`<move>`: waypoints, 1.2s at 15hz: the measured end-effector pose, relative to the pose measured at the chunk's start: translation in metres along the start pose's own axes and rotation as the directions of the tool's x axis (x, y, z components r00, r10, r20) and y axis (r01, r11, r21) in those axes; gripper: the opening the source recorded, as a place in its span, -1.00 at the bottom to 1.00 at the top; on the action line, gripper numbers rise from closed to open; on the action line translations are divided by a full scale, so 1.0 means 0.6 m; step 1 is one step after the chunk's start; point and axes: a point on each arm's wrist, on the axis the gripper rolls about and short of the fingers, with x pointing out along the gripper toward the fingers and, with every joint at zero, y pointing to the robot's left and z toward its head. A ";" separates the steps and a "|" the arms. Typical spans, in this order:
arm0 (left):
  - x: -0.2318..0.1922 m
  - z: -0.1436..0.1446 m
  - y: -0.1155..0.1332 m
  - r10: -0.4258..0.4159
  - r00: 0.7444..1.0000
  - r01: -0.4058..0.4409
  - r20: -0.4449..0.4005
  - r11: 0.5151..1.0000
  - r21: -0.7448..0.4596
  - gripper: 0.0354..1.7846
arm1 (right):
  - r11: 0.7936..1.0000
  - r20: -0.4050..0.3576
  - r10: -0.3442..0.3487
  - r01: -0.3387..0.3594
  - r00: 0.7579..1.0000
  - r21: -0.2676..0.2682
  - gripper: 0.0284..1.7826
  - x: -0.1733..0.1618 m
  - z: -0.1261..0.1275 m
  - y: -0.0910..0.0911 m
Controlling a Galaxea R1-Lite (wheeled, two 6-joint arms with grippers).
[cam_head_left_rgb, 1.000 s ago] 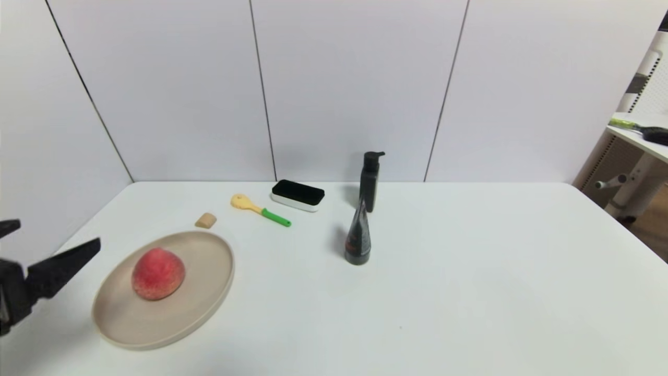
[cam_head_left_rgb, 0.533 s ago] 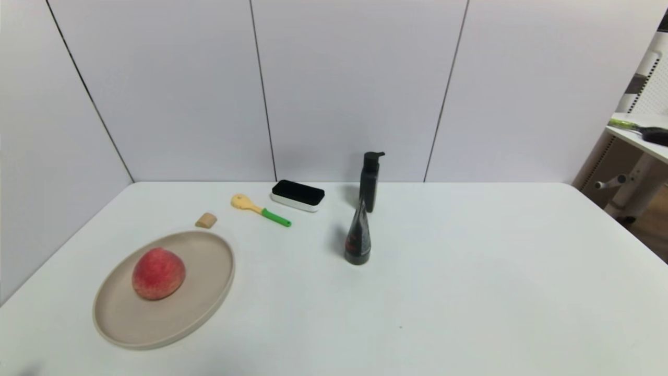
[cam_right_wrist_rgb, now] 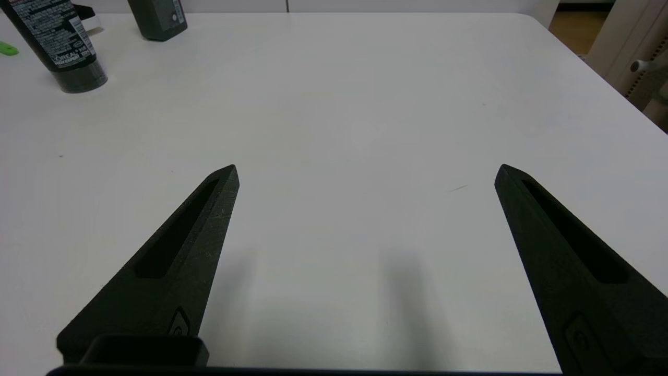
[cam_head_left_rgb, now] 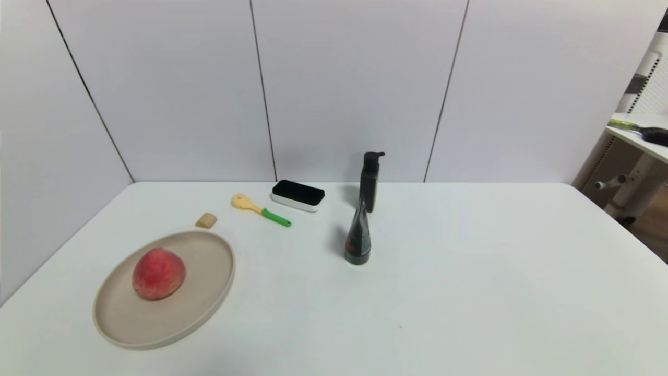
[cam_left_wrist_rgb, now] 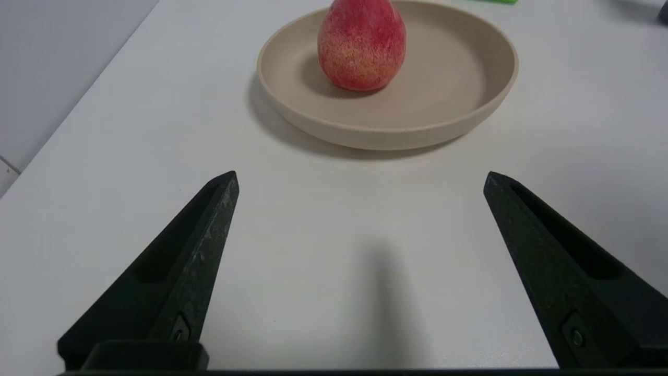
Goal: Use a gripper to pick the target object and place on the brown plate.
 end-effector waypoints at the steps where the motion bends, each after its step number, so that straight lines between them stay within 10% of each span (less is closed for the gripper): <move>1: -0.002 -0.001 0.000 0.008 1.000 -0.008 0.016 1.000 -0.016 0.89 | 1.000 0.000 0.000 0.000 1.000 0.000 0.90 0.000 0.000 0.000; 18: -0.006 -0.003 0.000 0.010 0.999 -0.009 0.050 1.000 -0.018 0.89 | 1.000 0.000 0.000 0.000 1.000 0.000 0.90 0.000 0.000 0.000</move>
